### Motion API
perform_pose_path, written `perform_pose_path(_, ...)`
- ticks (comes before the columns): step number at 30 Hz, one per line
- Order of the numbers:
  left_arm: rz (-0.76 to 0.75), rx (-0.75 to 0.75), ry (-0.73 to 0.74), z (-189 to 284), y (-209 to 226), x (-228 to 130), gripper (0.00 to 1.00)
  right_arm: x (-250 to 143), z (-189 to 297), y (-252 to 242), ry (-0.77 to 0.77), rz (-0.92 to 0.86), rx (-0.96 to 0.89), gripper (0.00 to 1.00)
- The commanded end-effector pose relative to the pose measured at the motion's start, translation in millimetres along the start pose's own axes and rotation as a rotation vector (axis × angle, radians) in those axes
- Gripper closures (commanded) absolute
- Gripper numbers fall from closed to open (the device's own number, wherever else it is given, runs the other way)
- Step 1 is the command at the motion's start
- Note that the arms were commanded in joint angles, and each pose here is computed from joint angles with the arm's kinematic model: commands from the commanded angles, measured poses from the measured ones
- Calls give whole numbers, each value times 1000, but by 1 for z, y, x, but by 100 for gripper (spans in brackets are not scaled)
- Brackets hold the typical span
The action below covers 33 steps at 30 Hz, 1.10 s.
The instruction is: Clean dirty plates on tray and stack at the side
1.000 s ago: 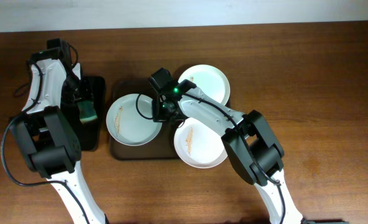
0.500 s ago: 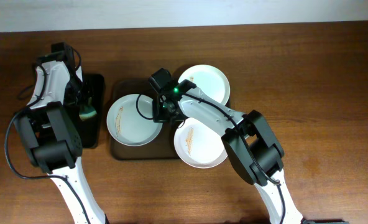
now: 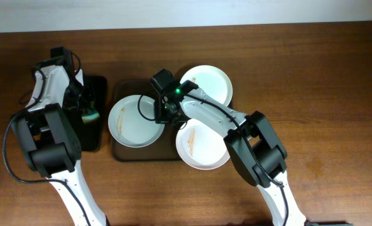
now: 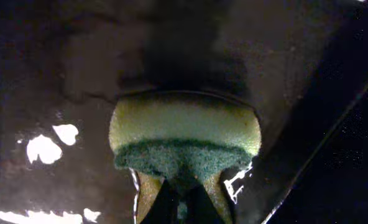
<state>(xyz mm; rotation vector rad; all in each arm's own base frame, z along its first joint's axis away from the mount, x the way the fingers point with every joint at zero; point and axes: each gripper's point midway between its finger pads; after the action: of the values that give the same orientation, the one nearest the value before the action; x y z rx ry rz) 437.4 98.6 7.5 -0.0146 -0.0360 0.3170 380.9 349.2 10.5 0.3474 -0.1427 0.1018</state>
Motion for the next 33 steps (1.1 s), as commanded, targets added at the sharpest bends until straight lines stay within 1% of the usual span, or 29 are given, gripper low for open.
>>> perform_pose_path(1, -29, -78, 56, 3, -16, 0, 99, -4, -7, -4, 6, 9, -26, 96)
perform_pose_path(3, -71, -98, 28, 32, -21, 10, 99, -4, -7, -4, 5, 10, -26, 96)
perform_pose_path(5, -82, -99, 15, 50, -22, 15, 99, -4, -7, -4, 11, 7, -17, 96)
perform_pose_path(8, -136, -111, 11, 74, -24, 14, 99, -2, -4, 0, 44, 0, 64, 96)
perform_pose_path(10, -190, -179, 20, 84, -35, 10, 99, 1, 0, 0, 65, -1, 118, 96)
perform_pose_path(12, -270, -298, 26, 92, -54, 3, 99, 5, 4, -4, 84, -21, 166, 96)
perform_pose_path(14, -305, -367, 35, 96, -64, -2, 99, 9, 8, -11, 95, -30, 187, 96)
perform_pose_path(17, -308, -368, 53, 96, -65, -7, 99, 9, 10, -23, 109, -34, 172, 96)
perform_pose_path(20, -304, -369, 69, 96, -64, -11, 99, 11, 12, -23, 101, -12, 171, 96)
perform_pose_path(24, -335, -400, 73, 98, -74, -14, 99, 7, 9, -40, 97, -16, 64, 96)
perform_pose_path(28, -406, -398, 49, 94, -100, -13, 99, 6, 9, -44, 93, -17, 37, 96)
perform_pose_path(30, -464, -395, 31, 85, -123, -13, 99, 7, 9, -45, 90, -15, 32, 96)
perform_pose_path(33, -508, -397, 37, 71, -144, -20, 99, 7, 9, -45, 89, -15, 32, 96)
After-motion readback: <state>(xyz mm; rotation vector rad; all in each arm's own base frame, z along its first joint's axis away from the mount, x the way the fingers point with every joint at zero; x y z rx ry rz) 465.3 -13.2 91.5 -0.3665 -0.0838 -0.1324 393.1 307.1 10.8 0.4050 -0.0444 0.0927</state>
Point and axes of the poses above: each gripper's point midway between its finger pads, its own z axis back along the fingers, its own y axis along the line the jaws close on, x = y × z, and after that the axes turned 1 degree about z, right-handed
